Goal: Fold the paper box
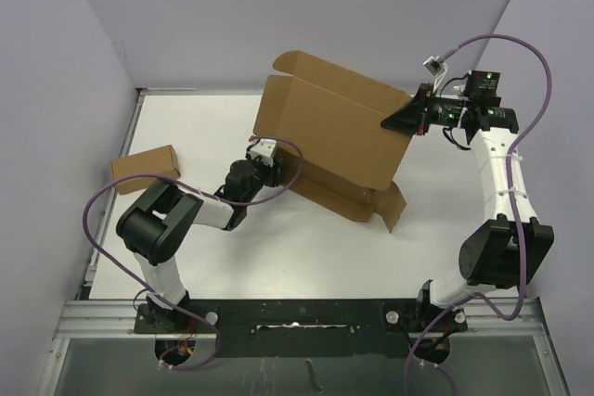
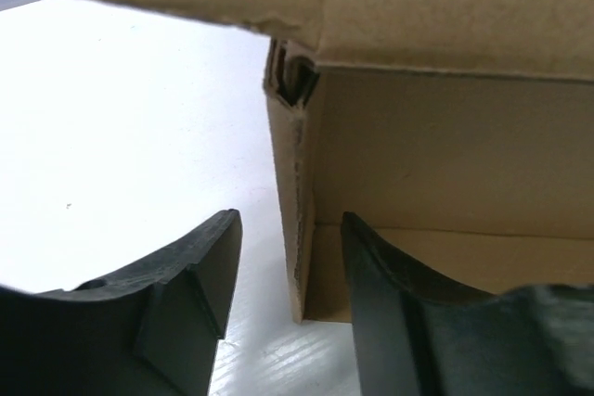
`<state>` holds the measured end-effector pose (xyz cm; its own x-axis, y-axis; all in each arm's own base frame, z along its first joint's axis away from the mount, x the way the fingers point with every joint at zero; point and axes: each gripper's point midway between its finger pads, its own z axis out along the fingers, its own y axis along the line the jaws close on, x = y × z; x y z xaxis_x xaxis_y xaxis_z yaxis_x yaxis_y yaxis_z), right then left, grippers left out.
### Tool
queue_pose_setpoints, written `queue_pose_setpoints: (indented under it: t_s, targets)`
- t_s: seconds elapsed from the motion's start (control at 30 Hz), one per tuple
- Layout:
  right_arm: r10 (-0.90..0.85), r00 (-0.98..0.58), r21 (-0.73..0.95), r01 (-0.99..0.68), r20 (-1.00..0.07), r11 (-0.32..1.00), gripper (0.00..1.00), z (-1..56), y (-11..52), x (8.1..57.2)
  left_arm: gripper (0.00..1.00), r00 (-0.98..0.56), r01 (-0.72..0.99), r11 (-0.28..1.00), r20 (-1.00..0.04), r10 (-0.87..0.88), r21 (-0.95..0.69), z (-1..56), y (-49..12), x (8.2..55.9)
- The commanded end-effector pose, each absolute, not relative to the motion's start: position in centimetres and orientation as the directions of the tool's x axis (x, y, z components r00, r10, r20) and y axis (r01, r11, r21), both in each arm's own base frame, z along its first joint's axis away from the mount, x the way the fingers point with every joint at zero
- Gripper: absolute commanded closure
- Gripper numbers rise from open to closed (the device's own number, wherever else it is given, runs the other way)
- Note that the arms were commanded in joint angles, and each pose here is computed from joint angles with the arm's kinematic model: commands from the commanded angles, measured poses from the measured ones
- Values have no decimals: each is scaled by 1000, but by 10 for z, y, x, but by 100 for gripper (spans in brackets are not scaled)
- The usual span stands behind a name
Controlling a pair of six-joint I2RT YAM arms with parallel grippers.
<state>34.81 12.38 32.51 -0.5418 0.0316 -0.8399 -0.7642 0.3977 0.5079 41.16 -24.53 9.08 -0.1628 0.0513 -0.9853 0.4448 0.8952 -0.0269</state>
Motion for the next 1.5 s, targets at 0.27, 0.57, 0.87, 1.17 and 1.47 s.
queue_pose_setpoints:
  t_s: [0.27,0.57,0.87,1.17,1.47]
  targets:
    - [37,-510,486,-792,-860,369,100,333,125,345,97,-43,438,896,-997,-64,-76,146,-246,426]
    - [42,-501,480,-797,-864,368,100,338,123,345,87,-70,460,883,-995,-72,-97,152,-248,417]
    - [52,-492,474,-798,-869,371,100,342,117,345,45,-127,489,853,-982,-138,-183,164,-236,378]
    - [32,-452,426,-812,-892,400,100,345,113,346,21,-261,572,705,-908,-329,-420,233,-211,334]
    - [6,-371,344,-854,-928,391,100,374,115,342,2,-329,614,538,-807,-490,-577,336,-151,356]
